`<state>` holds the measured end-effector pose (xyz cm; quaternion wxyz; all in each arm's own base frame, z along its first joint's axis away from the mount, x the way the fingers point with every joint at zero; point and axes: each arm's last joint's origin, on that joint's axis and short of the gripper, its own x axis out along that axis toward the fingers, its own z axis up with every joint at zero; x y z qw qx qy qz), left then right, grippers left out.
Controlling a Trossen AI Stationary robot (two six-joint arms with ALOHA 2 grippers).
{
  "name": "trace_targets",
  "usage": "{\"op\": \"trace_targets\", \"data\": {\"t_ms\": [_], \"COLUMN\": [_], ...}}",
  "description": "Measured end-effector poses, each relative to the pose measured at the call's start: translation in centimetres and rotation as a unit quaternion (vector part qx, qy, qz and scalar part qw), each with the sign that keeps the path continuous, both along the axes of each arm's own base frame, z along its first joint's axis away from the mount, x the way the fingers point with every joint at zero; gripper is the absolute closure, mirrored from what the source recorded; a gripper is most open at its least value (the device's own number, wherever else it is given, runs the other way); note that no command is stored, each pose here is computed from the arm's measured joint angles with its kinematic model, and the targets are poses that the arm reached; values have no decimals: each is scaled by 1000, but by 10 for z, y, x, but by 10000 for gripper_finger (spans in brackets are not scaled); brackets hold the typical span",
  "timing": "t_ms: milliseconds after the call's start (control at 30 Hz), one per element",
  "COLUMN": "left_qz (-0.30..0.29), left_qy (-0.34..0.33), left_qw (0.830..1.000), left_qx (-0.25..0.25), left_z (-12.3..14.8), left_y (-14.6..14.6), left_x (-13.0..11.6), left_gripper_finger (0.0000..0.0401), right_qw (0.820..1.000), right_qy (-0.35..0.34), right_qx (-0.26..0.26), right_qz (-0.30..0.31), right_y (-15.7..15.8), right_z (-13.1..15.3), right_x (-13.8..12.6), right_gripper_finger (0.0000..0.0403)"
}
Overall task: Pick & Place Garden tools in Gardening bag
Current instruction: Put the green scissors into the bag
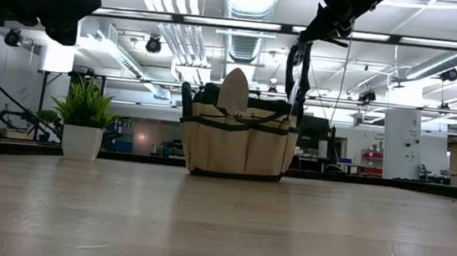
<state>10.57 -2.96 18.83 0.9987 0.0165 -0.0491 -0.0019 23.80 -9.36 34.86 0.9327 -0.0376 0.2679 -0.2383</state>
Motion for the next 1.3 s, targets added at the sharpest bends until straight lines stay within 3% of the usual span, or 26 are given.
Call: {"op": "trace_targets", "data": {"t_ms": [300, 733, 1300], "left_qz": [-2, -3, 1], "left_qy": [1, 1, 7], "left_qw": [1000, 999, 999], "left_qx": [-25, -34, -37], "left_z": [-1, -1, -2], "left_y": [0, 0, 0], "left_x": [0, 0, 0], "left_gripper_finger": [243, 243, 243], "right_qw": [997, 995, 988], "right_qy": [-59, -22, 8], "right_qx": [52, 91, 150], "right_qz": [20, -42, -31], "right_y": [1, -12, -12], "right_z": [5, -28, -73], "right_x": [4, -4, 0], "right_gripper_finger": [395, 395, 395]}}
